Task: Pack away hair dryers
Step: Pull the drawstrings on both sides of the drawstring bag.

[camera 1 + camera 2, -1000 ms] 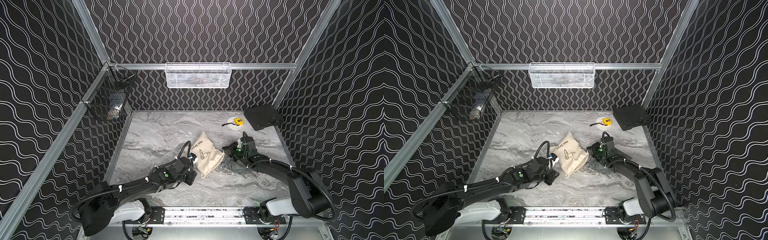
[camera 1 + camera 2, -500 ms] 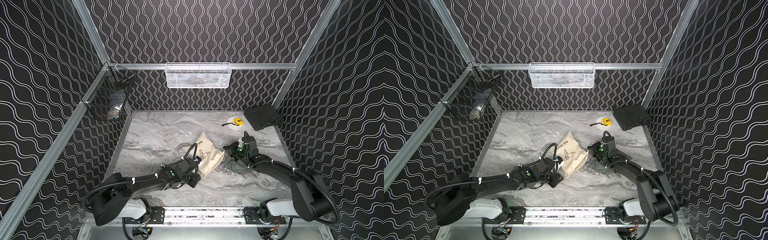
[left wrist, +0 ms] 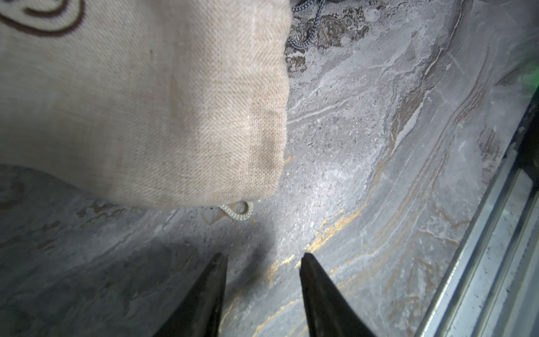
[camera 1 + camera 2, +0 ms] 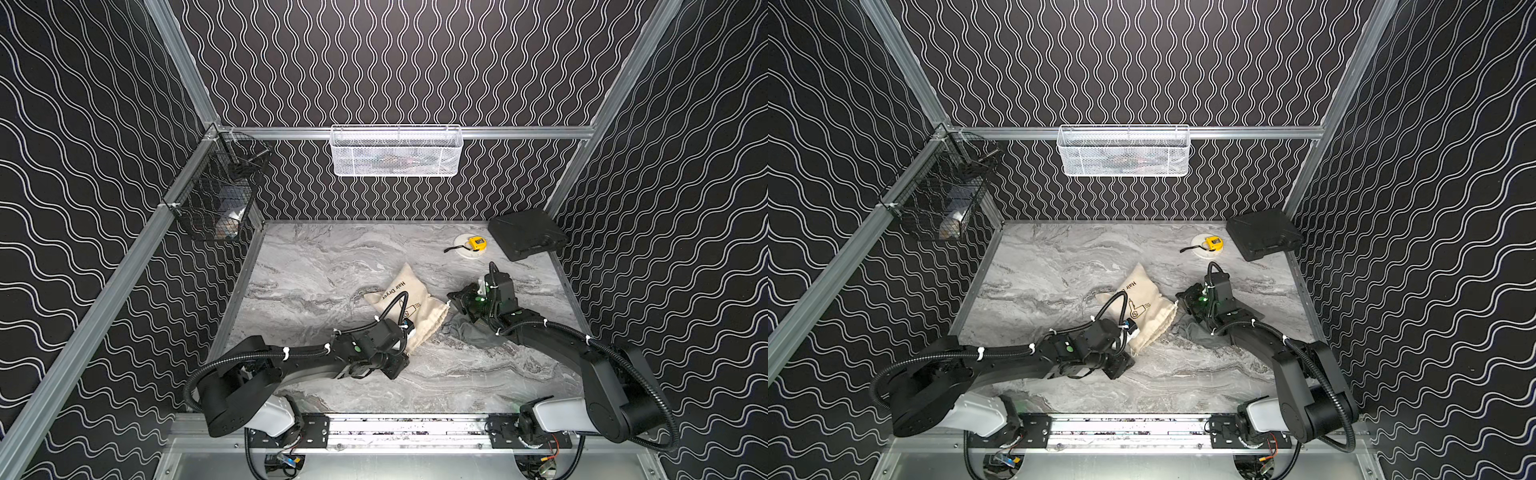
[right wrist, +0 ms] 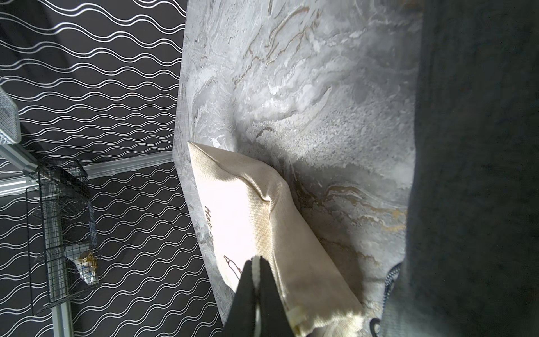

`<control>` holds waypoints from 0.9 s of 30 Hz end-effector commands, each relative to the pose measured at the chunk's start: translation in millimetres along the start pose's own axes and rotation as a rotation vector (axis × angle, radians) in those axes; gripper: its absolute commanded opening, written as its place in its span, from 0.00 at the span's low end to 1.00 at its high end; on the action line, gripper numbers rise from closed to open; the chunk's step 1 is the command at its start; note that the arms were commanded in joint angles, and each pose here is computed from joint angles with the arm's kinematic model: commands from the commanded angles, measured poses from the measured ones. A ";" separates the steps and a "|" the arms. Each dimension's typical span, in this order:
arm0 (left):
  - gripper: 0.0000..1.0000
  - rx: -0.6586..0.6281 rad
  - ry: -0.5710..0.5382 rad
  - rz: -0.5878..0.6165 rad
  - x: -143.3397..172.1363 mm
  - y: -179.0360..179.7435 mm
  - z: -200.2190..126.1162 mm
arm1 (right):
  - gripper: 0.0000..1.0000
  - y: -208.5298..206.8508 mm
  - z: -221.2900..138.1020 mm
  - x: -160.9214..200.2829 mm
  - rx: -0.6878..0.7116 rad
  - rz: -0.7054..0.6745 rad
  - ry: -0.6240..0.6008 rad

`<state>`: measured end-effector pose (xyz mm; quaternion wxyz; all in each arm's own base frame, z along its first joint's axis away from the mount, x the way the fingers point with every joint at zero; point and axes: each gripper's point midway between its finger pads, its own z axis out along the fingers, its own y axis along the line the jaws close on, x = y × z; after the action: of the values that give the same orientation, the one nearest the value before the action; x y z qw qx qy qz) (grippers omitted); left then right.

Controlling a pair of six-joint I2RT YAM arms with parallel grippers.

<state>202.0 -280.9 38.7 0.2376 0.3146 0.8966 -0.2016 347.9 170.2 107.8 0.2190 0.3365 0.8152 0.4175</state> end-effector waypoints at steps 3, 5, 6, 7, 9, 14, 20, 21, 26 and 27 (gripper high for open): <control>0.47 -0.028 -0.020 0.050 -9.6 1.6 8.3 | 0.00 2.9 -1.9 -2.2 -0.008 0.005 -0.008; 0.48 -0.042 -0.019 0.055 -9.5 3.0 11.5 | 0.00 3.1 -2.1 -2.3 -0.009 0.005 -0.008; 0.49 -0.044 -0.025 0.057 -10.6 3.0 12.6 | 0.00 3.5 -2.3 -2.7 -0.009 0.004 -0.009; 0.50 -0.044 -0.030 0.057 -11.2 2.7 13.6 | 0.00 3.4 -2.5 -2.8 -0.008 0.004 -0.009; 0.53 -0.054 -0.031 0.059 -11.4 3.6 16.6 | 0.00 2.6 -2.3 -2.7 -0.006 0.004 -0.008; 0.56 -0.095 -0.030 0.070 -10.4 8.1 22.2 | 0.00 0.9 -2.6 -2.8 -0.005 0.008 -0.008; 0.59 -0.131 -0.042 0.083 -12.4 11.1 26.0 | 0.00 0.2 -3.1 -2.7 -0.004 0.010 -0.009; 0.59 -0.133 -0.044 0.086 -13.0 11.1 26.9 | 0.00 0.9 -3.4 -2.9 -0.006 0.010 -0.010; 0.57 -0.147 -0.041 0.104 -13.1 12.6 32.5 | 0.00 1.9 -5.1 -4.0 -0.006 0.009 -0.014; 0.55 -0.144 -0.044 0.108 -13.2 11.7 33.3 | 0.00 2.0 -5.5 -3.9 -0.006 0.010 -0.013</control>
<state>227.8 -295.7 18.7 0.2871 0.3311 0.8882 -0.1381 348.4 165.9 111.0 0.2232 0.3400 0.8121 0.4183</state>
